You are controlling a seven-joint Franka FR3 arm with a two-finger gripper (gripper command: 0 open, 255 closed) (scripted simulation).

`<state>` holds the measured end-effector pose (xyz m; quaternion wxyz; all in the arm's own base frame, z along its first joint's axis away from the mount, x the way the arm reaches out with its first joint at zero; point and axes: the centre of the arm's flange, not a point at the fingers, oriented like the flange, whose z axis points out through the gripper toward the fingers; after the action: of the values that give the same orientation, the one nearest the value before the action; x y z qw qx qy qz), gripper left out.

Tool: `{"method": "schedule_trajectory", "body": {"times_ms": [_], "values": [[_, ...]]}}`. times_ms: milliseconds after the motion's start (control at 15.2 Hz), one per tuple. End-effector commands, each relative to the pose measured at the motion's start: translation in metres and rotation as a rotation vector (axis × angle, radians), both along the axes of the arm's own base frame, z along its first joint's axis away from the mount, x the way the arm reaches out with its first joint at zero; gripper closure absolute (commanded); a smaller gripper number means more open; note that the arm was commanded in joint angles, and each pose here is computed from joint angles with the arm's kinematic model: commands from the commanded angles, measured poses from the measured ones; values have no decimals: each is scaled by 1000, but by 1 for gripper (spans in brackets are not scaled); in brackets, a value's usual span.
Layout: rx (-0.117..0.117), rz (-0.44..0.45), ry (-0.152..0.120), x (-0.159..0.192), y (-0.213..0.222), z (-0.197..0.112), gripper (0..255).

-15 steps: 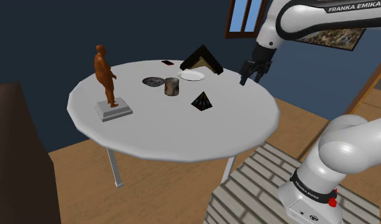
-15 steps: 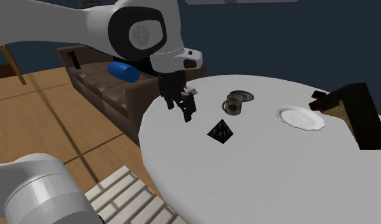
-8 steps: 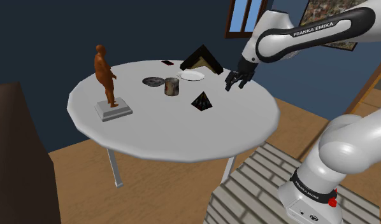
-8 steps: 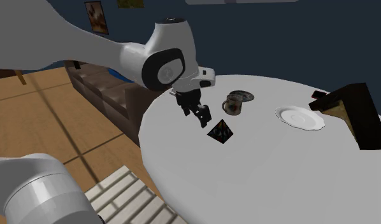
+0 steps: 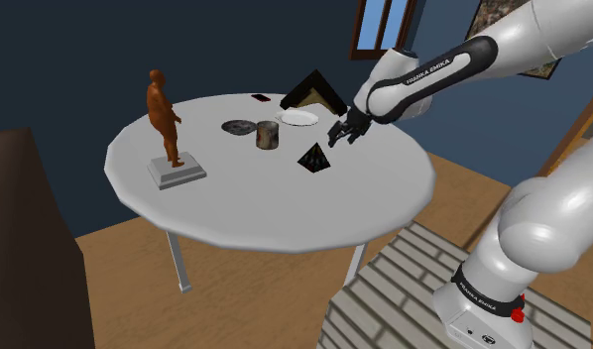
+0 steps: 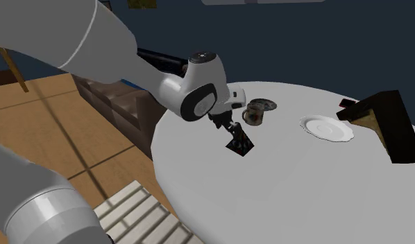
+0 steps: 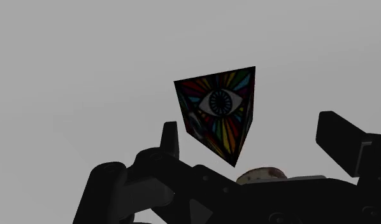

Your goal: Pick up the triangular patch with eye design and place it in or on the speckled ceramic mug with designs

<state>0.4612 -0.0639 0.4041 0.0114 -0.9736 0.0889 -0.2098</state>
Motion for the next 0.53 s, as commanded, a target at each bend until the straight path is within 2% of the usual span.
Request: {"method": "schedule_trajectory", "body": {"times_ms": [0,330,462], "values": [[-3,1,-40,19,-4,-14,0],[-4,6,-126,66,-10,-46,0],[-4,6,-126,72,-10,-55,0]]}}
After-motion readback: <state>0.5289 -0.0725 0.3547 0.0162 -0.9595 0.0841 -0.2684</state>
